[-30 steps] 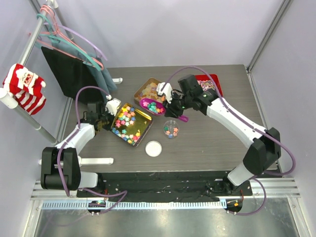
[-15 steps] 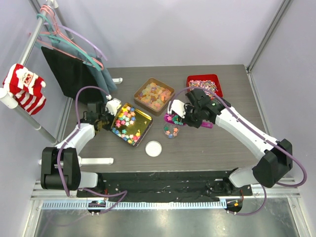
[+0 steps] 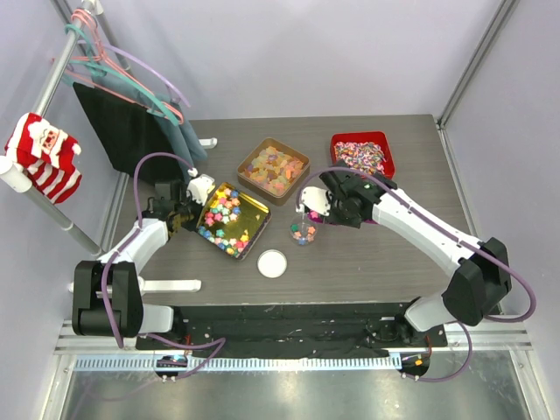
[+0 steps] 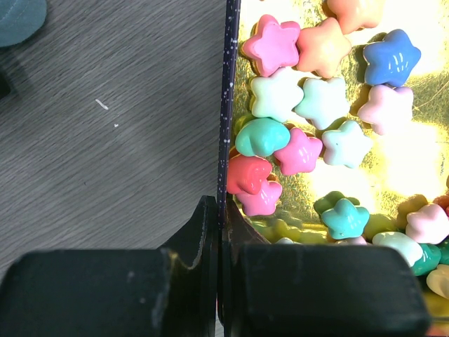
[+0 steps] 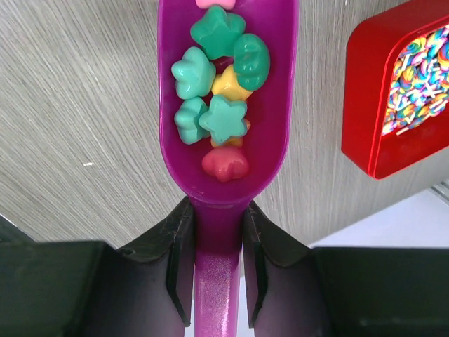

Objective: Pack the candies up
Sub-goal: Place the fake candies in the packing bottle.

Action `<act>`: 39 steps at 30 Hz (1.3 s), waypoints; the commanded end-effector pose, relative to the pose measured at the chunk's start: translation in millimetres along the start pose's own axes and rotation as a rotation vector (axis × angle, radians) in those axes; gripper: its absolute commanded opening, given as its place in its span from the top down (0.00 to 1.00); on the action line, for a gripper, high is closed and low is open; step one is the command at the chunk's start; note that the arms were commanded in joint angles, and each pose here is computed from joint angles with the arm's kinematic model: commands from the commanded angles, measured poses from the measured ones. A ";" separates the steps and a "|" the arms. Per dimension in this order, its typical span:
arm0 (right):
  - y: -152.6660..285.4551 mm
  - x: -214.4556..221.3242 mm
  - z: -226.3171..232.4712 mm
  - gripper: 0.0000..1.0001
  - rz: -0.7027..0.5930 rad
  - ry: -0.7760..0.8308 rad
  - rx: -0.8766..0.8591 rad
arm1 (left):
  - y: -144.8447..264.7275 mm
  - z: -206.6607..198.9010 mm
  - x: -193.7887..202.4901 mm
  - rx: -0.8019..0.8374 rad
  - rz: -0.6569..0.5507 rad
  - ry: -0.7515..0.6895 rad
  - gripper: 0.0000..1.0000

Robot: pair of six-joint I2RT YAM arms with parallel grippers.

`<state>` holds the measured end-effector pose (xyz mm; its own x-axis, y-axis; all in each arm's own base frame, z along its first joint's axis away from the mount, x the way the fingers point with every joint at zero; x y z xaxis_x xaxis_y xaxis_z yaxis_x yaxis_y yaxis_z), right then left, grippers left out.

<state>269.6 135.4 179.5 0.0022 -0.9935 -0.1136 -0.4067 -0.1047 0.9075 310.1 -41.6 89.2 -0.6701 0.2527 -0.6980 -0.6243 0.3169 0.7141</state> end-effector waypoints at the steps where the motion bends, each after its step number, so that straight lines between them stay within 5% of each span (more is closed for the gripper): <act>1: 1.9 4.1 -4.7 0.99 0.075 0.048 0.045 | 6.0 -0.8 -33.9 0.009 -0.134 -0.020 1.00; 29: 7.5 -12.3 -12.1 0.99 0.249 0.237 0.103 | 4.0 0.4 -32.4 0.004 -0.127 -0.019 1.00; 39: 17.1 -23.9 -21.3 0.99 0.209 0.237 0.153 | 3.0 1.5 -31.9 0.000 -0.125 -0.023 1.00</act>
<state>274.3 150.4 179.9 0.1133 -0.9698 0.2160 -0.4866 0.1354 0.8631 310.2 -41.1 89.1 -0.6703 0.2533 -0.6975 -0.6250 0.3140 0.7147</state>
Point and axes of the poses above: each gripper's point midway between its finger pads, its own y axis back along the fingers, its own z axis along the line the jaws close on, x = y × z, the point moved 3 cm from there along y, back along the fingers, and after that the axes turned 9 degrees about y, right-handed, at the moved point
